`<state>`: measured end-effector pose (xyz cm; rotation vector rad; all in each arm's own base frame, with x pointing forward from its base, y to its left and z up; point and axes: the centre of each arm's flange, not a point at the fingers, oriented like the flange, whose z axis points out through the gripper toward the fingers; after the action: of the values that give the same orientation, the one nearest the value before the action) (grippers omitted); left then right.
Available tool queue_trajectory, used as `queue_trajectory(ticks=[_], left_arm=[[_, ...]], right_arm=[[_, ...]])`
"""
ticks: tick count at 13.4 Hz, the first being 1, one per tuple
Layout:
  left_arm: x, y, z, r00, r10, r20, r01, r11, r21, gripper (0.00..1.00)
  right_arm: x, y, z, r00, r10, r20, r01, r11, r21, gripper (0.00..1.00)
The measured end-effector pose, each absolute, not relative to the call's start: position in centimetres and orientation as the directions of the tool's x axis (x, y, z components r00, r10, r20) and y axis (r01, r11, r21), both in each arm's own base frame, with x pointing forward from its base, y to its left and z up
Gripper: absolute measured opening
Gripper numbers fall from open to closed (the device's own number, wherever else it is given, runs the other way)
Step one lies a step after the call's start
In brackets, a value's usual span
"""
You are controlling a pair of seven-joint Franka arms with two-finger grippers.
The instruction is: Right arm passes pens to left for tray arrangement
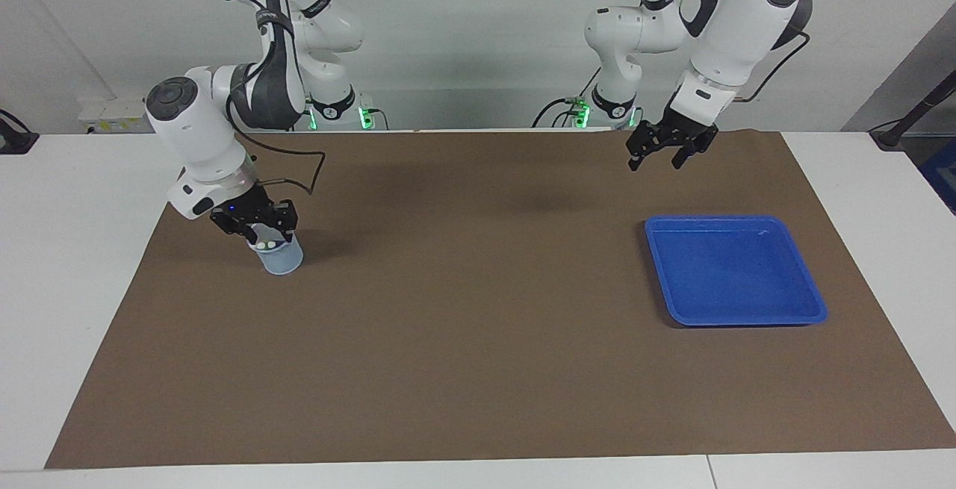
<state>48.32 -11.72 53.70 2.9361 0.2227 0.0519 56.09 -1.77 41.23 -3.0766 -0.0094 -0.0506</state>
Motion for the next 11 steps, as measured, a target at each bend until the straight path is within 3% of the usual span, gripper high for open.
queue_trajectory(ticks=[3,7,11], left_arm=[[48.3,-13.9,53.0,0.965,0.257,0.052,0.237,-0.940,0.245,1.00],[48.3,-14.5,52.8,0.957,0.282,0.069,0.255,-0.932,0.259,1.00],[48.7,-13.1,52.8,0.949,0.308,0.067,0.281,-0.923,0.262,1.00]], right_arm=[[56.4,-1.7,41.1,0.999,0.003,0.039,0.006,-0.998,-0.068,0.80],[56.3,-2.0,40.0,1.000,-0.003,0.023,-0.001,-0.998,-0.069,0.61],[56.0,-2.1,39.1,1.000,-0.005,0.012,-0.004,-0.998,-0.069,0.60]])
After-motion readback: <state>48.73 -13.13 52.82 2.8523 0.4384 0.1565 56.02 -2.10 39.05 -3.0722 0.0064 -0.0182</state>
